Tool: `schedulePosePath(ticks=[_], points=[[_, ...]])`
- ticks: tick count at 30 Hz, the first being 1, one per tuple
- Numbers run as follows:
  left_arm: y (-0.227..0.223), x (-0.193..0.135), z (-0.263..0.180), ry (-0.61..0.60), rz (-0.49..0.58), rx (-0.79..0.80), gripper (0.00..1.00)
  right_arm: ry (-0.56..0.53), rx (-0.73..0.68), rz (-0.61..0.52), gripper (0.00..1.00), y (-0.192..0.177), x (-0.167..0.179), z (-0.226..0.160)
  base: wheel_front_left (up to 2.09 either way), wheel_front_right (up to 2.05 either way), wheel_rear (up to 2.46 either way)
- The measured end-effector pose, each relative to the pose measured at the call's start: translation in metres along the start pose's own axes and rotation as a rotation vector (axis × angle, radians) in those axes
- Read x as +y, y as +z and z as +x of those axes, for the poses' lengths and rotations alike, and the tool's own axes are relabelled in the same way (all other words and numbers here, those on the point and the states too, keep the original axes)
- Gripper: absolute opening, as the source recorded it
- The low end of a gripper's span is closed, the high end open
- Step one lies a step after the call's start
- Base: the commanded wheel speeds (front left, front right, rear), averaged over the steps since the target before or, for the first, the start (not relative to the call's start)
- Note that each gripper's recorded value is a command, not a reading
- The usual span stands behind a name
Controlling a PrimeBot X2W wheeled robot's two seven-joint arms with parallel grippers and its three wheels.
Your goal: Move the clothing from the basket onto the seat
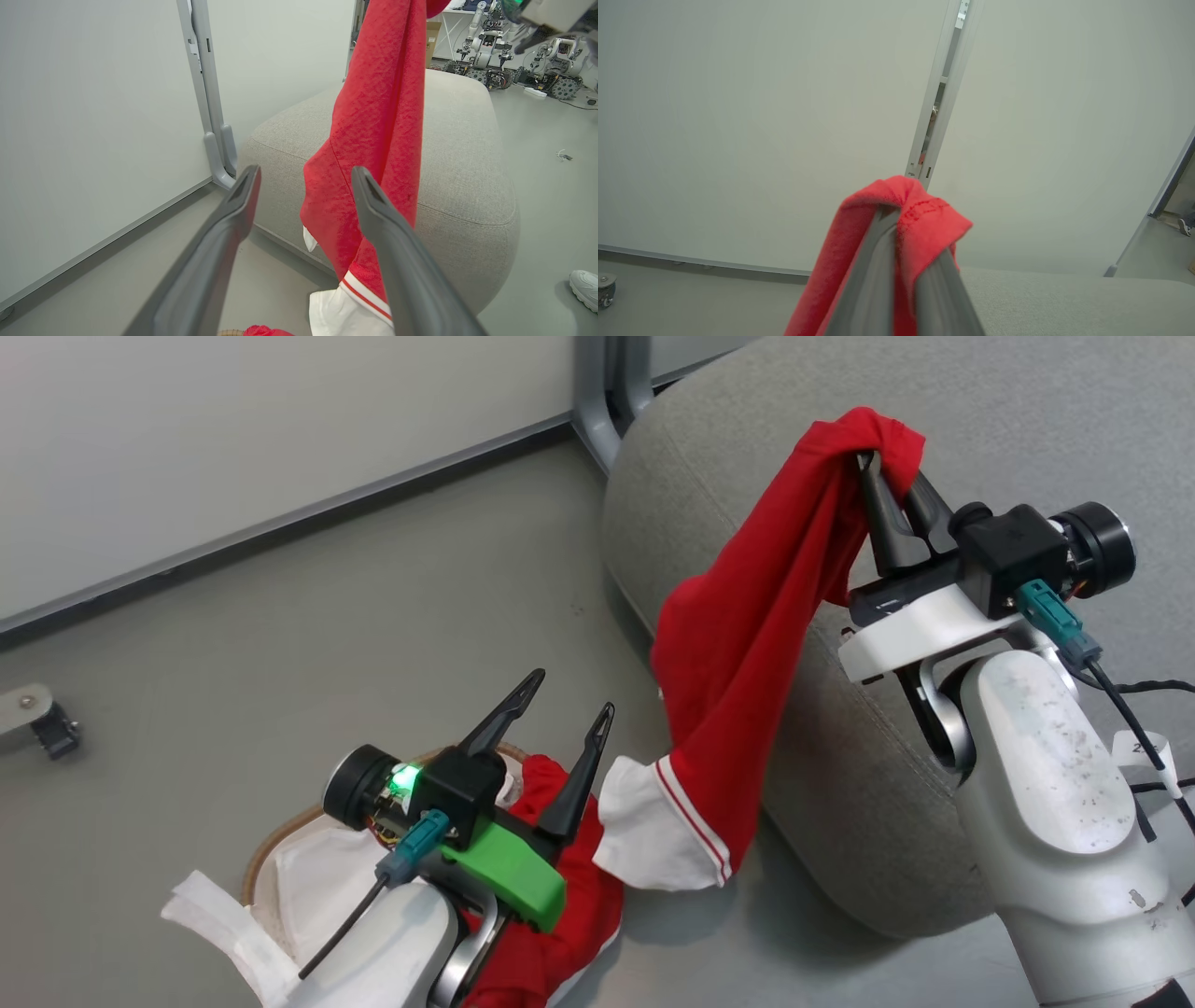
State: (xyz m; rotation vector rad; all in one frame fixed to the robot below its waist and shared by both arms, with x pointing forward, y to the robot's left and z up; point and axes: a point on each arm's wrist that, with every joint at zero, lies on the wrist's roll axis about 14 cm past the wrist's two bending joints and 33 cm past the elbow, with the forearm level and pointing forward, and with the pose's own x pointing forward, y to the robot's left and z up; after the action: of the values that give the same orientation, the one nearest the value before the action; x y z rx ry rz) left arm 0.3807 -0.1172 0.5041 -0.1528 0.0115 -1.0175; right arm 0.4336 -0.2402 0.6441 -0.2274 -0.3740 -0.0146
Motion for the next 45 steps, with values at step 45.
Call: schedulePosePath(ticks=[45], points=[[-0.077, 0.072, -0.005, 0.099, -0.104, 0.082, 1.00, -0.270, 0.220, -0.299, 0.00, -0.071, -0.174, 0.155, 0.00, 0.00, 0.00]])
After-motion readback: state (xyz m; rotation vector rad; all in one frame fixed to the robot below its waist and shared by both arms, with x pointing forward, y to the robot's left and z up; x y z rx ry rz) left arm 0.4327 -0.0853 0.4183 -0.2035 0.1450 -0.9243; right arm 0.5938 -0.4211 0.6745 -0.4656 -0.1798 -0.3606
